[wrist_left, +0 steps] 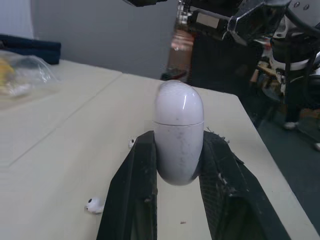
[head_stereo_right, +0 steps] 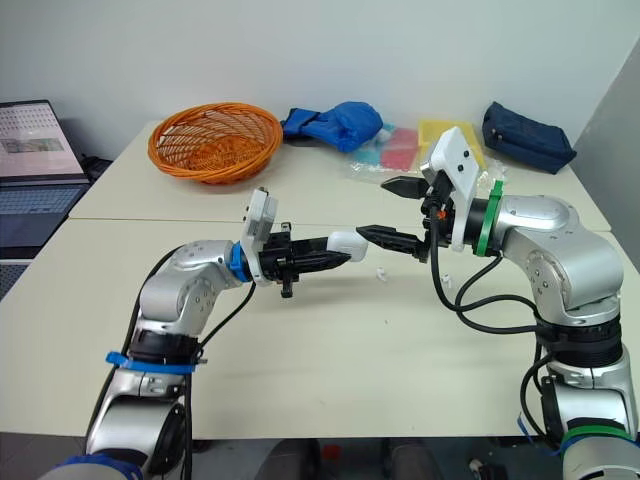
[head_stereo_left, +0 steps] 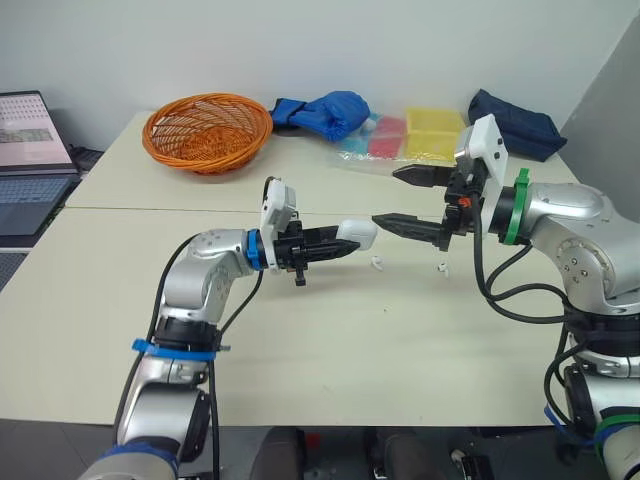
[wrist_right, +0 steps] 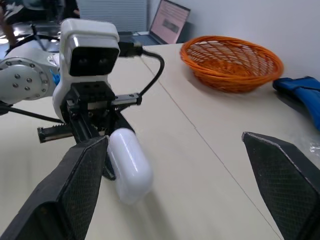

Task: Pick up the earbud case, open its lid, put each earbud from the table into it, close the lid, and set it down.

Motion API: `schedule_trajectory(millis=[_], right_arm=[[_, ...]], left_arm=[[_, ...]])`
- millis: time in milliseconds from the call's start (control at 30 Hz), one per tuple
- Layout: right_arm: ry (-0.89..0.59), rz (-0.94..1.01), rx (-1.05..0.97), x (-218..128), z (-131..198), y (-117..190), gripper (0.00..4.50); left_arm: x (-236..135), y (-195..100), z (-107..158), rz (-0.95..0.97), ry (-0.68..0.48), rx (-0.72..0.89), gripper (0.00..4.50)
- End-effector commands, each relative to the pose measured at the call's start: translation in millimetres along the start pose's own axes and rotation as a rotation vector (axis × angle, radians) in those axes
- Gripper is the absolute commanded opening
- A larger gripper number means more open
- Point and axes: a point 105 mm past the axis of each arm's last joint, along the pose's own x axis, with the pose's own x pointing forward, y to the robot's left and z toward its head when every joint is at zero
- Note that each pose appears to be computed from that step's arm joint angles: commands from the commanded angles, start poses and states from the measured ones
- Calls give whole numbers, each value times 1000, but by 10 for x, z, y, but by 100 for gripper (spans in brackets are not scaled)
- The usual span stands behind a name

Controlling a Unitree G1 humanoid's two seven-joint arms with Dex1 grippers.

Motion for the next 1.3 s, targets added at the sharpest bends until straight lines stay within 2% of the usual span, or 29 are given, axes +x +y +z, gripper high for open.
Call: schedule_trajectory(millis=[33,267,667,933,1067,1200,1300], right_arm=[[18,54,-81,-33,98,12,447],[54,130,-80,-12,42,49,447],[50,-8,-80,95,66,-239,447],[-8,-140,-27,29,203,-490,447],[-18,-114,-4,-7,232,-456,447],[20,49,-23,-67,175,-188,447],[60,60,-31,-31,76,-126,447]], left_arm=[[99,-59,204,40,-94,68,75],[109,-69,196,85,-108,73,75],[124,-130,178,63,-102,75,75],[140,-114,175,55,-101,79,75],[141,-108,169,59,-105,79,75],[147,-89,164,65,-108,83,75],[160,-92,174,60,-112,83,75]])
